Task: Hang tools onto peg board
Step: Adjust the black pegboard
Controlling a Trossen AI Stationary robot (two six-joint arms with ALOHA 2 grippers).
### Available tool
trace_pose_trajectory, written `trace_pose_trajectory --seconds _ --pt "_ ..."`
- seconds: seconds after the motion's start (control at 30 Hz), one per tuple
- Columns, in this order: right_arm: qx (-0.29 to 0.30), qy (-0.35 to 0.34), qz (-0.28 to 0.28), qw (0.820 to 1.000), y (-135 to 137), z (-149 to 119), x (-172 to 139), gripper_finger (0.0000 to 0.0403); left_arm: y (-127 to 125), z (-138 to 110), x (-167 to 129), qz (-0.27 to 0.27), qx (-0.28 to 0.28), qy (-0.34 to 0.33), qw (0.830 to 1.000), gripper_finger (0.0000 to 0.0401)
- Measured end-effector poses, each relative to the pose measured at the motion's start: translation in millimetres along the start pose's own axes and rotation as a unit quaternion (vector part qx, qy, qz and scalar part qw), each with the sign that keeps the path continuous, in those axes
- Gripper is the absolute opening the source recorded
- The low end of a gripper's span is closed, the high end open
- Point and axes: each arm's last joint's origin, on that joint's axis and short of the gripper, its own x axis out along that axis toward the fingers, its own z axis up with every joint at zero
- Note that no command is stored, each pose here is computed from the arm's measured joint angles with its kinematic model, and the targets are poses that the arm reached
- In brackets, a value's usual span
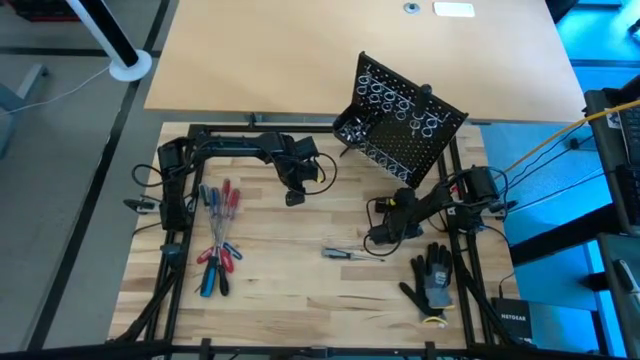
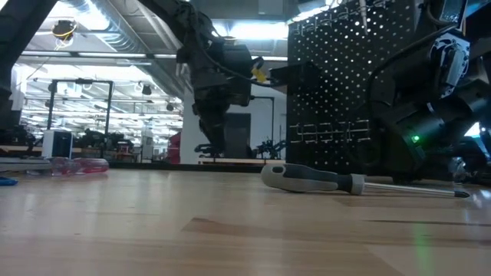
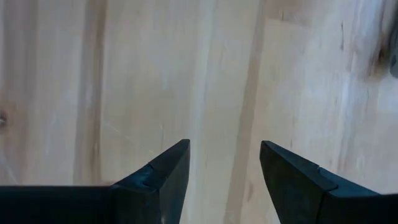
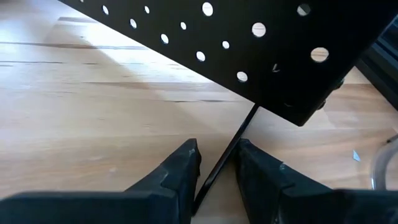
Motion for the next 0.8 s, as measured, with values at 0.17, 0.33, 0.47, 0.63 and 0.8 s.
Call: trace_pose_trajectory --seconds 0.17,0.33,0.47,0.63,0.8 --pt "-0.015 -0.007 0.005 1.000 4.1 2.4 4.4 0.0108 -0.6 -2.9 -0.1 -0.003 0.000 0.015 1.000 0.0184" --pt "-0.051 -0.010 0.010 0.999 11.5 6.6 12.1 0.0107 -1.2 -5.6 -0.2 -0.006 -0.001 0.028 1.000 0.0184" --pt "-0.056 -0.010 0.001 0.998 14.3 11.2 18.1 0.0107 -1.6 -7.1 -0.4 -0.008 -0.001 0.036 0.999 0.0184" --pt "-0.061 -0.016 -0.003 0.998 16.7 15.1 24.4 0.0107 -1.6 -7.2 -0.4 -0.008 -0.001 0.036 0.999 0.0184" --pt "-0.075 -0.024 -0.005 0.997 20.3 19.1 31.3 0.0107 -1.7 -7.7 -0.6 -0.009 -0.004 0.038 0.999 0.0184"
